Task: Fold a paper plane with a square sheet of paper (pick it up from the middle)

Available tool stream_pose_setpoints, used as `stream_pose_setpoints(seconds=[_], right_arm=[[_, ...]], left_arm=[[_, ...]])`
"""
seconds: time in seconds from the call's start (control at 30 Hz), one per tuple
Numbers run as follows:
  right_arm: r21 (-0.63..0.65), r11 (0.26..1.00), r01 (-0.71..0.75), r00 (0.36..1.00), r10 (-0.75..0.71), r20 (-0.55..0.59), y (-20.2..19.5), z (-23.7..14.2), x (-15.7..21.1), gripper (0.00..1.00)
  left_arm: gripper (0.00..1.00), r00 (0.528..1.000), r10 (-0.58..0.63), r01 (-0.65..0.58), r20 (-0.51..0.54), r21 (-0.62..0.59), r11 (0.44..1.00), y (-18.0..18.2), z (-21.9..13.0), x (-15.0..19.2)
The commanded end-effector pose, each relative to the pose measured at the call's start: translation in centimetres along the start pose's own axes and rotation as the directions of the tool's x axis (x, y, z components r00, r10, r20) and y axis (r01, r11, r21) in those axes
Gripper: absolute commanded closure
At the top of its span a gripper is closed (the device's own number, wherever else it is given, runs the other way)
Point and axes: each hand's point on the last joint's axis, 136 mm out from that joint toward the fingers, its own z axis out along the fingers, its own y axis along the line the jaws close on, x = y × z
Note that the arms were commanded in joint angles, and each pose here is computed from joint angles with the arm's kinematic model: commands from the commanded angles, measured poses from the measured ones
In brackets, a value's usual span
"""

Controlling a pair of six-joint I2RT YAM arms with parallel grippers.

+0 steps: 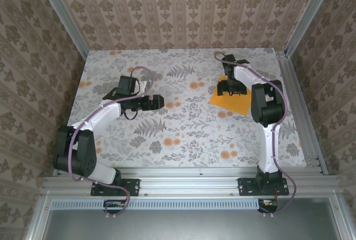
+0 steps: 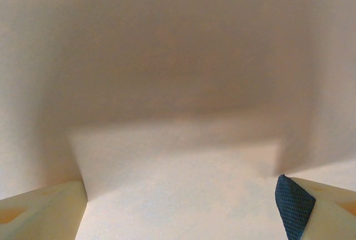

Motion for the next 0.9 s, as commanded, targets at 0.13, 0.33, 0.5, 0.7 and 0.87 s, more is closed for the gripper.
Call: stream_pose_setpoints(seconds=[0.13, 0.33, 0.5, 0.7, 0.87], right_arm=[[-0.04, 0.996, 0.082, 0.993, -0.086, -0.083, 4.1, -1.1, 3.0, 0.1], [-0.102, 0.985, 0.137, 0.986, -0.145, -0.079, 9.2, -1.6, 4.7, 0.1], [-0.149, 0.958, 0.244, 0.967, -0.252, -0.038, 13.6, -2.5, 6.6, 0.1], [-0.179, 0.891, 0.417, 0.907, -0.42, 0.023, 17.9, -3.3, 9.5, 0.1], [-0.201, 0.841, 0.503, 0.863, -0.502, 0.058, 20.0, -4.0, 11.3, 0.1]], left_arm=[[0.0, 1.0, 0.008, -0.008, -0.003, 0.02, 1.0, -0.9, -0.3, -0.4], [0.0, 1.0, 0.021, -0.021, -0.002, 0.0, 1.0, -0.6, -1.0, 0.2], [0.0, 1.0, 0.015, -0.015, 0.008, -0.017, 1.0, -0.3, -1.9, 0.6], [0.0, 1.0, -0.027, 0.028, 0.015, -0.039, 0.999, 0.5, -3.0, 2.0], [0.0, 0.999, -0.045, 0.046, 0.017, -0.041, 0.998, 0.8, -3.5, 2.7]])
